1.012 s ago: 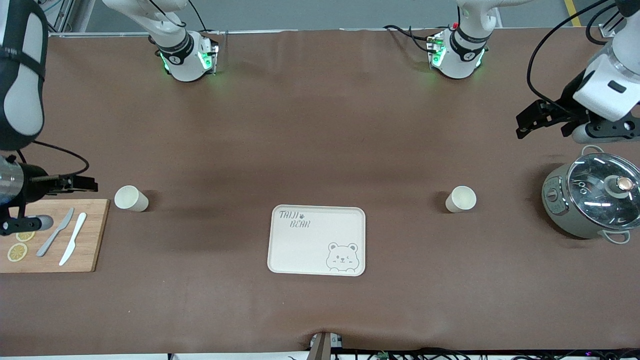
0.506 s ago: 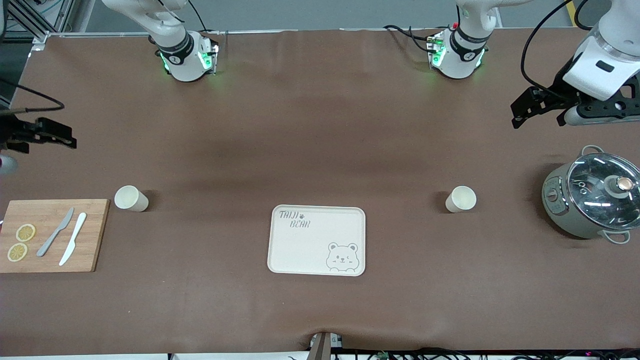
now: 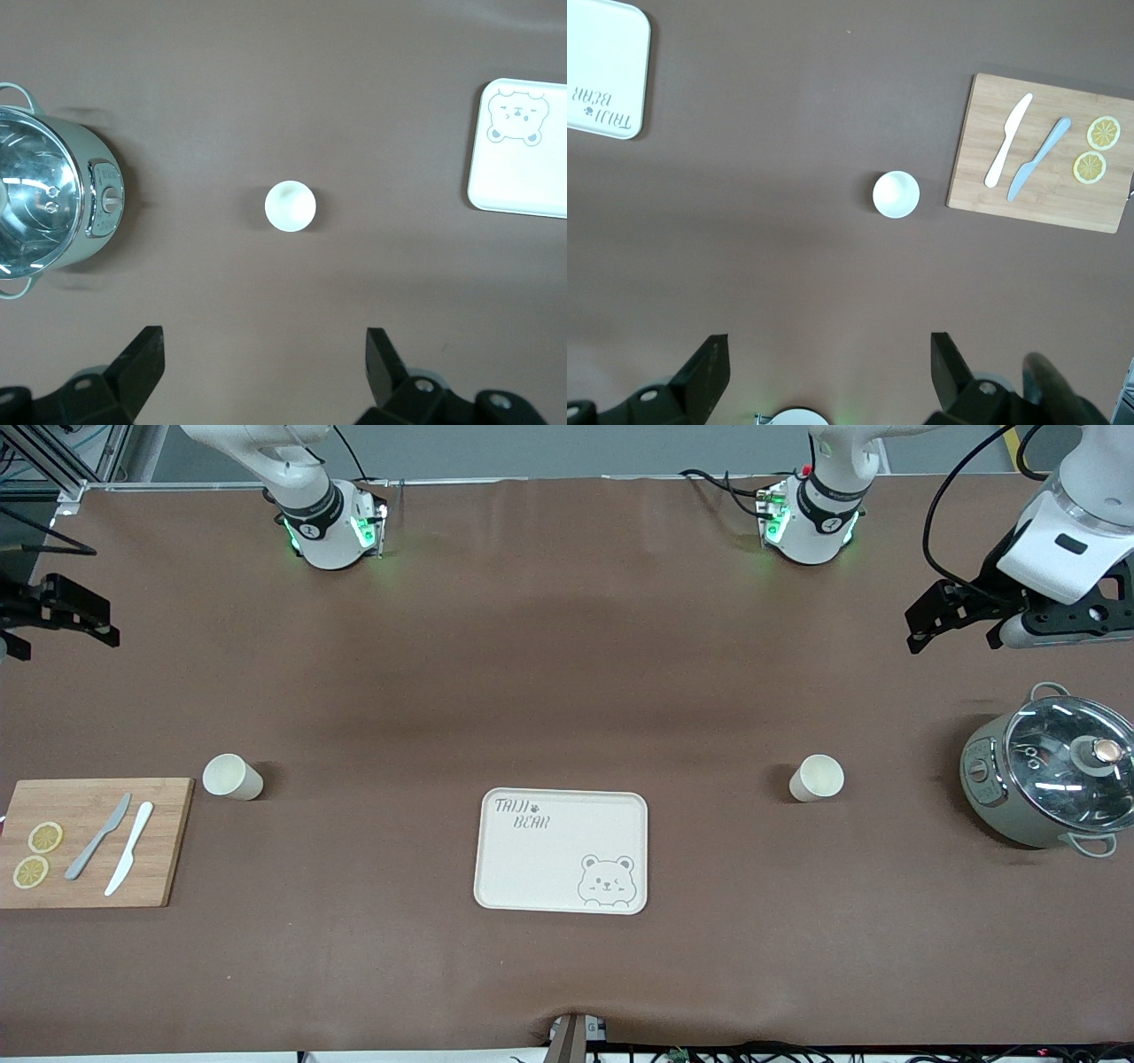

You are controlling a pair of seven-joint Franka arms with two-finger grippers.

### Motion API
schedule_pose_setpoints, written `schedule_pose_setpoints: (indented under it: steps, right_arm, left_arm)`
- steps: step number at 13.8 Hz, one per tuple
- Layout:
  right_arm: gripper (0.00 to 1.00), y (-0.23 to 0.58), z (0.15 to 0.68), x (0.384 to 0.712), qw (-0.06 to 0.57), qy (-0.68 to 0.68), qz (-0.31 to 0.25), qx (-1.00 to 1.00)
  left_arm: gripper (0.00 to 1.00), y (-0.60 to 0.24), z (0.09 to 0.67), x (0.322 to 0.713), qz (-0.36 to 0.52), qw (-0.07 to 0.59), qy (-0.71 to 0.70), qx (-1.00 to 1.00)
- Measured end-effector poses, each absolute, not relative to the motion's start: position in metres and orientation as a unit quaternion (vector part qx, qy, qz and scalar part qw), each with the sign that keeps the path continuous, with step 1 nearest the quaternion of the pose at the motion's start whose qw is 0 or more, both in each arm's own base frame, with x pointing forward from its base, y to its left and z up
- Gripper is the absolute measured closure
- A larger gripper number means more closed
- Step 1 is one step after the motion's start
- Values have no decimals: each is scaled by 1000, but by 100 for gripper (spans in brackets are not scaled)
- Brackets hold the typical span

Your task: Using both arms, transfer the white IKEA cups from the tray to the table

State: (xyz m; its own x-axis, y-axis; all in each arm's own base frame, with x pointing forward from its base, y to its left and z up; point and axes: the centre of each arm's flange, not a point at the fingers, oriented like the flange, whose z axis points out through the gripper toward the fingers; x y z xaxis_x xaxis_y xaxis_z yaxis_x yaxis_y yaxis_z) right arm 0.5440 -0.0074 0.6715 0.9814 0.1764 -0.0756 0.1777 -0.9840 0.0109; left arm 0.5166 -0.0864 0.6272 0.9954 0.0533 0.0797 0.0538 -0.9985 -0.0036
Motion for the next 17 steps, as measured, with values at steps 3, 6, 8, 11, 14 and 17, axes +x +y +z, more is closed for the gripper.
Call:
schedule_pose_setpoints:
  steps: [3, 6, 8, 11, 14, 17]
  right_arm:
    - [0, -10, 663, 529, 0, 86, -25, 996]
    - [0, -22, 649, 515, -6, 74, -17, 997]
    - [0, -28, 649, 512, -10, 63, -15, 998]
    - [0, -31, 651, 512, -10, 20, -11, 1000]
    - [0, -29, 656, 513, -9, 12, -2, 1000]
    - [0, -31, 668, 513, -1, 11, 10, 1000]
  left_arm:
    - [0, -85, 627, 517, -40, 3, -28, -999]
    - [0, -83, 625, 518, -39, 3, -30, -999]
    - [0, -82, 625, 518, -39, 3, -31, -999]
    - [0, -82, 625, 518, -39, 3, -31, -999]
    - [0, -80, 625, 519, -40, 2, -32, -999]
    - [0, -80, 625, 519, -41, 2, -32, -999]
